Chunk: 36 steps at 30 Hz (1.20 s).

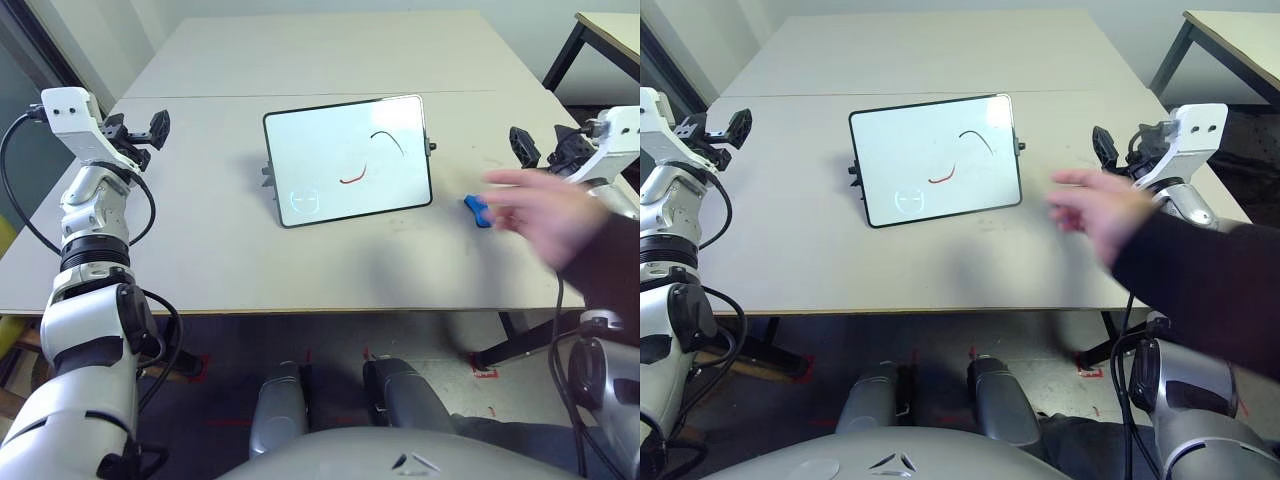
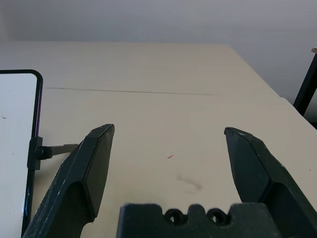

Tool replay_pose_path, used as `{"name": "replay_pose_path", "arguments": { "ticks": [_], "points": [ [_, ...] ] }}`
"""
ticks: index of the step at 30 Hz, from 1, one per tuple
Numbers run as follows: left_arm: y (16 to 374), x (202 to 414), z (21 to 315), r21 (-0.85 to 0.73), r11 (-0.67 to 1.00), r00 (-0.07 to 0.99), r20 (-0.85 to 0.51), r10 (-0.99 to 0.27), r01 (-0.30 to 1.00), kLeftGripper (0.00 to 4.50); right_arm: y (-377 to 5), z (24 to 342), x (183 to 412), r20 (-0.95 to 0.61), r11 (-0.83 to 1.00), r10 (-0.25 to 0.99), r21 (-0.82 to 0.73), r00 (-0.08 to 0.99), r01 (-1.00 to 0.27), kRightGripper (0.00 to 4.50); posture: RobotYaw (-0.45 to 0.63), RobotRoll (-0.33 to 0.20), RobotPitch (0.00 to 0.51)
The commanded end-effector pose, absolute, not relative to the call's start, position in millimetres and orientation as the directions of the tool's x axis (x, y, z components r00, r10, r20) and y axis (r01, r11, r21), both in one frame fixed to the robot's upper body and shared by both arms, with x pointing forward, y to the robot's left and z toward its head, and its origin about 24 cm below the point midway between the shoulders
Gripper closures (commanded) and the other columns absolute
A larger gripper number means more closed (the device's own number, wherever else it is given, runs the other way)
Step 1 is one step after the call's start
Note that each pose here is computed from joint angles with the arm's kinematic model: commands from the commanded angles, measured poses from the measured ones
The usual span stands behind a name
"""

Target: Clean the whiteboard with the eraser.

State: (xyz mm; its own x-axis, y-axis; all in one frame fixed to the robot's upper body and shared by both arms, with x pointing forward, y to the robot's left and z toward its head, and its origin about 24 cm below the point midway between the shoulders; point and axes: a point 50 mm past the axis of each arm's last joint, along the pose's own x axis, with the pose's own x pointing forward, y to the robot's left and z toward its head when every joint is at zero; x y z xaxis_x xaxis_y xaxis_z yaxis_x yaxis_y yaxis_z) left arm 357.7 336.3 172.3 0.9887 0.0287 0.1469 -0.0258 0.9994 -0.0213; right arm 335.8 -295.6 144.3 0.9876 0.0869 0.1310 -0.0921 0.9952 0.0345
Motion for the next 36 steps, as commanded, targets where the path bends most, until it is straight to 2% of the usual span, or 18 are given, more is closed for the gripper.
{"name": "replay_pose_path", "arguments": {
  "ticks": [1, 9, 16, 19, 23, 26, 28, 33, 36],
  "points": [
    [340, 356, 174, 0.003, 1.0, 0.989, 0.145, 0.031, -0.031, 0.0, -293, 145, 338, 0.138, 0.995, 0.095, 0.03, 0.986, -0.1, 0.03, -0.17, 0.0, 0.067],
    [336, 355, 177, 0.027, 1.0, 0.988, 0.151, -0.018, 0.014, 0.0, -292, 143, 338, 0.132, 0.994, 0.099, 0.033, 0.986, -0.104, 0.03, -0.17, 0.0, 0.083],
    [317, 355, 189, 0.083, 0.979, 0.963, 0.182, -0.201, 0.189, 0.0, -283, 143, 336, 0.143, 0.992, 0.112, 0.041, 0.983, -0.119, 0.03, -0.18, 0.0, 0.073],
    [292, 349, 197, 0.126, 0.915, 0.893, 0.2, -0.403, 0.384, 0.0, -279, 143, 336, 0.139, 0.99, 0.124, 0.043, 0.983, -0.131, 0.03, -0.18, 0.0, 0.071],
    [263, 331, 206, 0.176, 0.773, 0.753, 0.176, -0.633, 0.609, 0.0, -276, 145, 338, 0.129, 0.99, 0.132, 0.035, 0.983, -0.137, 0.03, -0.18, 0.0, 0.072],
    [250, 319, 207, 0.18, 0.698, 0.683, 0.144, -0.716, 0.694, 0.0, -275, 146, 338, 0.117, 0.99, 0.134, 0.035, 0.984, -0.139, 0.03, -0.18, 0.0, 0.074],
    [234, 307, 201, 0.186, 0.601, 0.596, 0.086, -0.798, 0.777, 0.0, -276, 145, 339, 0.076, 0.992, 0.123, 0.032, 0.99, -0.125, 0.03, -0.18, 0.0, 0.075],
    [221, 298, 181, 0.225, 0.52, 0.541, -0.039, -0.84, 0.824, 0.0, -276, 148, 338, 0.025, 0.993, 0.115, 0.001, 0.993, -0.115, 0.03, -0.19, 0.0, 0.076],
    [217, 297, 165, 0.243, 0.49, 0.527, -0.115, -0.842, 0.837, 0.0, -277, 150, 337, -0.067, 0.993, 0.121, -0.008, 0.99, -0.122, 0.03, -0.2, 0.0, 0.076]
  ]
}}
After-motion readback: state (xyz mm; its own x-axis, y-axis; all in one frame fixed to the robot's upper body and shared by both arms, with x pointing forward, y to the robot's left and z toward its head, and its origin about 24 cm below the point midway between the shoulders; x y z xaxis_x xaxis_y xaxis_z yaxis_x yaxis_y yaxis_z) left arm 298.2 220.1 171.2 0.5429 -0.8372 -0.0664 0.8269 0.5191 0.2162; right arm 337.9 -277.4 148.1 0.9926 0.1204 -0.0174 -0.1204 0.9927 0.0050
